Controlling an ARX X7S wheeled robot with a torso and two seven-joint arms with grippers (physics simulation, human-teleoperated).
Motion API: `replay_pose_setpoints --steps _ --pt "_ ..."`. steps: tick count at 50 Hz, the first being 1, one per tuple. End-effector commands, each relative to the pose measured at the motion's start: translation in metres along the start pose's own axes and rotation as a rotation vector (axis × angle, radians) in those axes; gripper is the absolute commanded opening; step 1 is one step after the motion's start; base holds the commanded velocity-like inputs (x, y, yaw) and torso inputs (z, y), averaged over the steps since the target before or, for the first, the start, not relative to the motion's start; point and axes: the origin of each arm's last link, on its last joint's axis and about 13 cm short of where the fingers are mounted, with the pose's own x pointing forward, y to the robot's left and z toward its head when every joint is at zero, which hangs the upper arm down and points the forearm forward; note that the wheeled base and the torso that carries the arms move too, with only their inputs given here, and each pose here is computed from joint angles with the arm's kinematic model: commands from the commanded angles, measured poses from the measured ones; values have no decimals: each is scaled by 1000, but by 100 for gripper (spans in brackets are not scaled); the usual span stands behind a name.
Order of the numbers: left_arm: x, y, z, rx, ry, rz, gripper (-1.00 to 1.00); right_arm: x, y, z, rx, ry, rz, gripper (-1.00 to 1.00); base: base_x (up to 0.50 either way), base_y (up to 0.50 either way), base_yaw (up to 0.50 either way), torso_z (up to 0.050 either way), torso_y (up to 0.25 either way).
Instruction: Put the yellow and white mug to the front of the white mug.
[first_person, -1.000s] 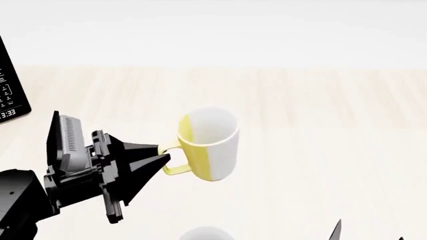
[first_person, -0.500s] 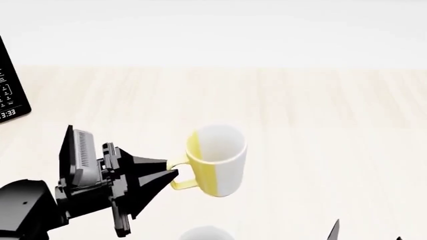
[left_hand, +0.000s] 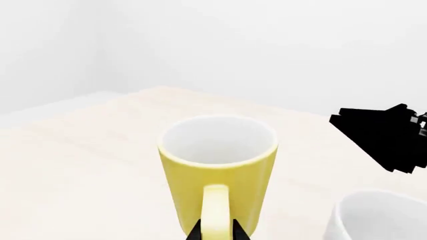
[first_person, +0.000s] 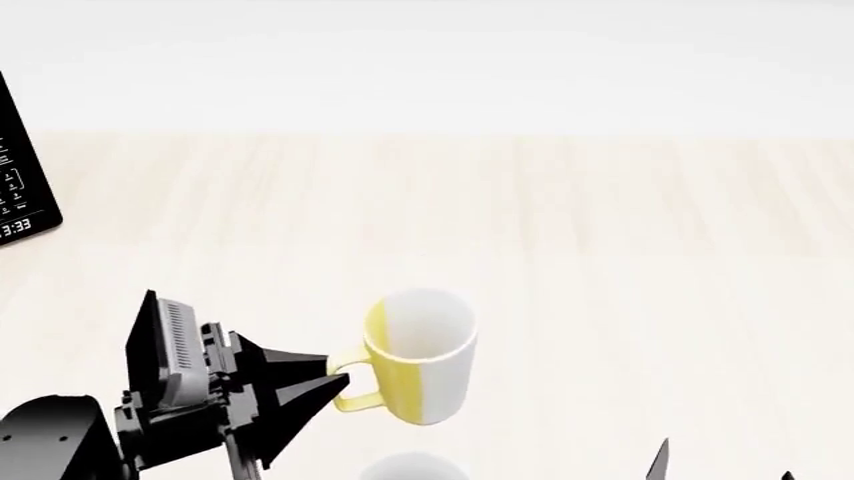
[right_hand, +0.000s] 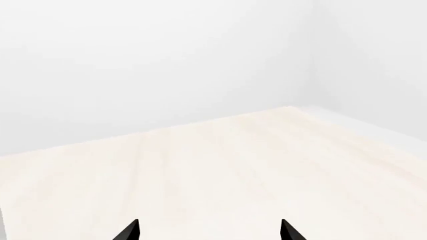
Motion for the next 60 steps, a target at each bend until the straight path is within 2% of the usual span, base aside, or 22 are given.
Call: replay_pose_setpoints --steps 1,24,60 --pt "-1 -3 -7 -5 -8 12 -100 0 1 0 -2 1 4 100 0 0 0 0 0" --pt "-6 -8 -19 12 7 32 -100 0 3 1 -5 5 13 100 0 0 0 0 0" --pt "-12 -22 -43 -31 67 87 -100 -1 4 1 -8 2 18 100 0 0 0 0 1"
